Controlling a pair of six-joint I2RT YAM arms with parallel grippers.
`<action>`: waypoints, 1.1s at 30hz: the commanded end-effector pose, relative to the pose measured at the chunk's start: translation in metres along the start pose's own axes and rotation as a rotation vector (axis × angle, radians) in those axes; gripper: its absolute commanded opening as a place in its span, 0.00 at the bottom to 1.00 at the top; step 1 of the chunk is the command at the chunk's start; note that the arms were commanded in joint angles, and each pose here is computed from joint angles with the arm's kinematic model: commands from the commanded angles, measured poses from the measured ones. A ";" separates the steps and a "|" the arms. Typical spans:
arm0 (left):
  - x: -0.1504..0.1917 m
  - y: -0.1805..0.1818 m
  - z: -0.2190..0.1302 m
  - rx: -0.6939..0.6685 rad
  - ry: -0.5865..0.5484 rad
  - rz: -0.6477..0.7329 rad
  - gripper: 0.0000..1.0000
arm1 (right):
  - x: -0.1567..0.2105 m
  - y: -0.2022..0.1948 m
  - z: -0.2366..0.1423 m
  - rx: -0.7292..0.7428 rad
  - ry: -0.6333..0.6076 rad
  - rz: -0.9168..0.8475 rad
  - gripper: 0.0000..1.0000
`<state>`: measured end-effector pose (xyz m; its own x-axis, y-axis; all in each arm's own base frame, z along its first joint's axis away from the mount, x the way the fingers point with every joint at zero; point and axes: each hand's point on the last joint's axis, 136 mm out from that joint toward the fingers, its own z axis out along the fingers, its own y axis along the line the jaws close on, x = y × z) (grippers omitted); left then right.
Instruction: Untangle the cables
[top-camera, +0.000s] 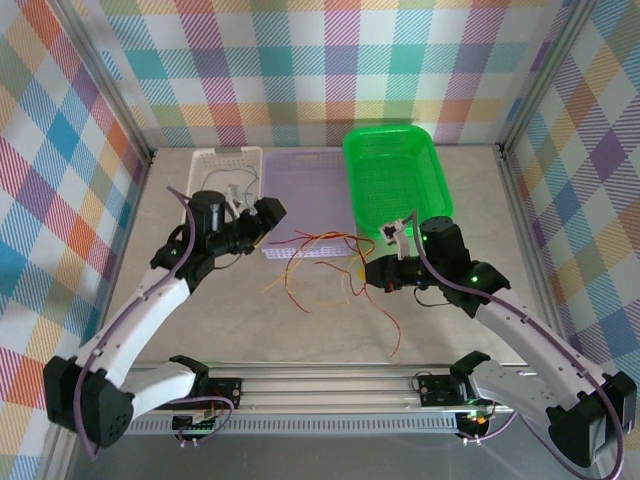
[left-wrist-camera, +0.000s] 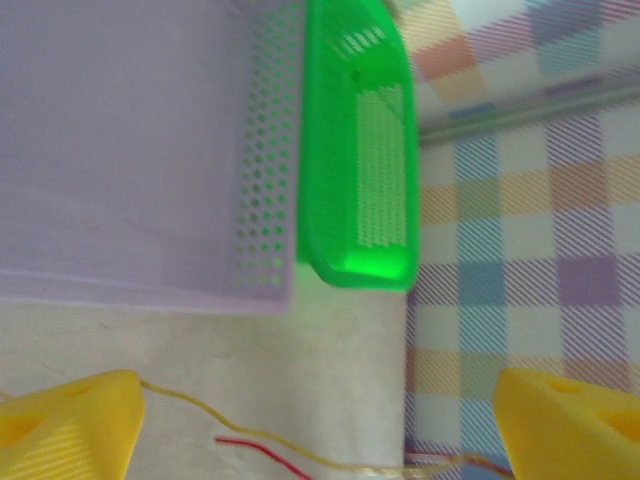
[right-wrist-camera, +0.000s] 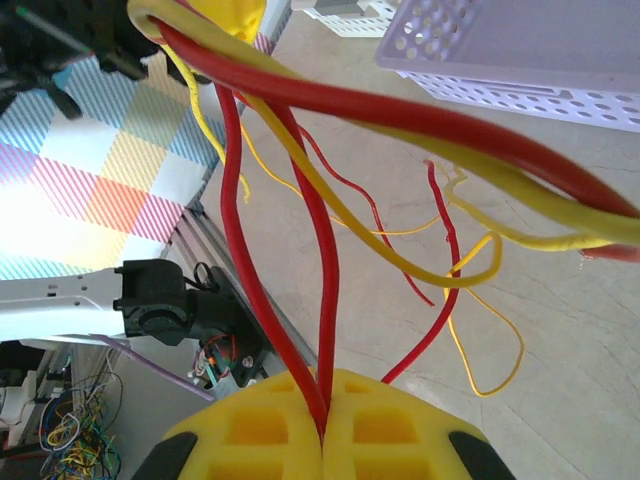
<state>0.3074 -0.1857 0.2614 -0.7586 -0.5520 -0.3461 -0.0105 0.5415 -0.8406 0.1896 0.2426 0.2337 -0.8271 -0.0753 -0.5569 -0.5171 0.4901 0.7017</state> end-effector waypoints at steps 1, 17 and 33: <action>0.014 -0.029 -0.015 0.153 0.018 0.055 0.87 | -0.013 0.026 -0.005 -0.092 -0.034 -0.050 0.00; 0.035 -0.065 -0.040 0.238 0.039 0.146 0.81 | -0.005 0.013 0.001 -0.071 -0.023 -0.019 0.00; 0.067 -0.055 -0.004 0.051 0.227 0.304 0.48 | 0.000 0.007 0.005 -0.060 -0.009 -0.011 0.00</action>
<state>0.2619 -0.2489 0.2865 -0.8449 -0.2771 -0.4576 0.2280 0.5872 -0.7767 0.1868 0.2471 0.2303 -0.8384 -0.0733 -0.5401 -0.5084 0.4622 0.7266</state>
